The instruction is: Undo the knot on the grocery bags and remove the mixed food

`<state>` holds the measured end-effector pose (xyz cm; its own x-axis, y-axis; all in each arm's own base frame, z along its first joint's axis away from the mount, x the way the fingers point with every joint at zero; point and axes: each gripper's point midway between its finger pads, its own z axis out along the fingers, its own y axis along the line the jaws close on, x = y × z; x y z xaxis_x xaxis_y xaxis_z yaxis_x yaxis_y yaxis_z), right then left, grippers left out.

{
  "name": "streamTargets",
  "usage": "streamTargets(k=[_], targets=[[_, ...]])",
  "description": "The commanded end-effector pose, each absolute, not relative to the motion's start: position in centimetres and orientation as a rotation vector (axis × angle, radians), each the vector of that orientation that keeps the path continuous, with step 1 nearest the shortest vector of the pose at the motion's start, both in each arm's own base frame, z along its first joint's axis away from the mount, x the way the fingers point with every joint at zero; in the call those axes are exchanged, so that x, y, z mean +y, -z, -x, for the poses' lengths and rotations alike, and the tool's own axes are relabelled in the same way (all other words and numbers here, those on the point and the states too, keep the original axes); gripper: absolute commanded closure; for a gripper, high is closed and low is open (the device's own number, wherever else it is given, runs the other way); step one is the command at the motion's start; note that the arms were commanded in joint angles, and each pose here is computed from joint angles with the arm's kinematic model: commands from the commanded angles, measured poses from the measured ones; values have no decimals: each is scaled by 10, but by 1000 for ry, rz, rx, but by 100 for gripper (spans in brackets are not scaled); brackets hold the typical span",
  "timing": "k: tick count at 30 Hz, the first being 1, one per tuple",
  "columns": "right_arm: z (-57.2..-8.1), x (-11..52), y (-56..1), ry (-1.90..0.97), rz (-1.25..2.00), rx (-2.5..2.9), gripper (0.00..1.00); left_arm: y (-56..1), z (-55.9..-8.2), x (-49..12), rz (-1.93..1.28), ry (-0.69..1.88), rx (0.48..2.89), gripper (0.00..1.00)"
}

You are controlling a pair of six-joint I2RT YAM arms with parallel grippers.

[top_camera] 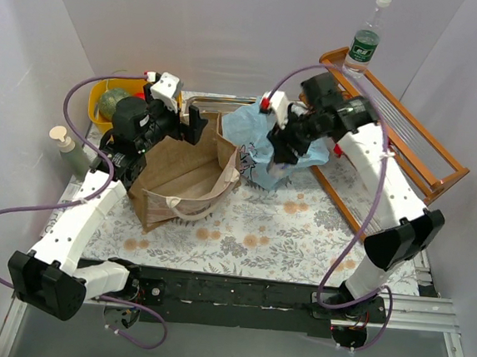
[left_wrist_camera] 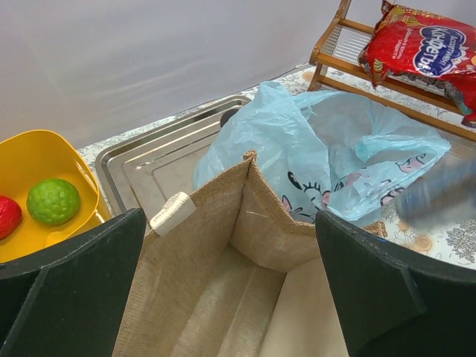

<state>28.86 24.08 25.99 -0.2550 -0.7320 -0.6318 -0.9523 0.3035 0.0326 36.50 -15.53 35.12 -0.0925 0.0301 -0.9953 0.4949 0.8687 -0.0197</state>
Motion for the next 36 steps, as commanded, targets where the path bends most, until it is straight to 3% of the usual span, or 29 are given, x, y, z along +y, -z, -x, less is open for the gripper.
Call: streamTargets(k=[1,8,14,24,36], targets=[[-301,199,-356,-328,1456,1831,99,-353,-367,-161,-426,450,1612,2],[-374,121,-463,-63,1007,1627,99,-349,-371,-169,-441,489,1617,2],[-387,49,-546,125,703,1447,99,-347,-374,-175,-455,519,1624,2],[-398,-22,-525,120,502,1572,99,-340,-370,-180,-459,559,1642,2],[-412,-27,-488,-23,451,1683,99,-331,-368,-177,-460,548,1658,2]])
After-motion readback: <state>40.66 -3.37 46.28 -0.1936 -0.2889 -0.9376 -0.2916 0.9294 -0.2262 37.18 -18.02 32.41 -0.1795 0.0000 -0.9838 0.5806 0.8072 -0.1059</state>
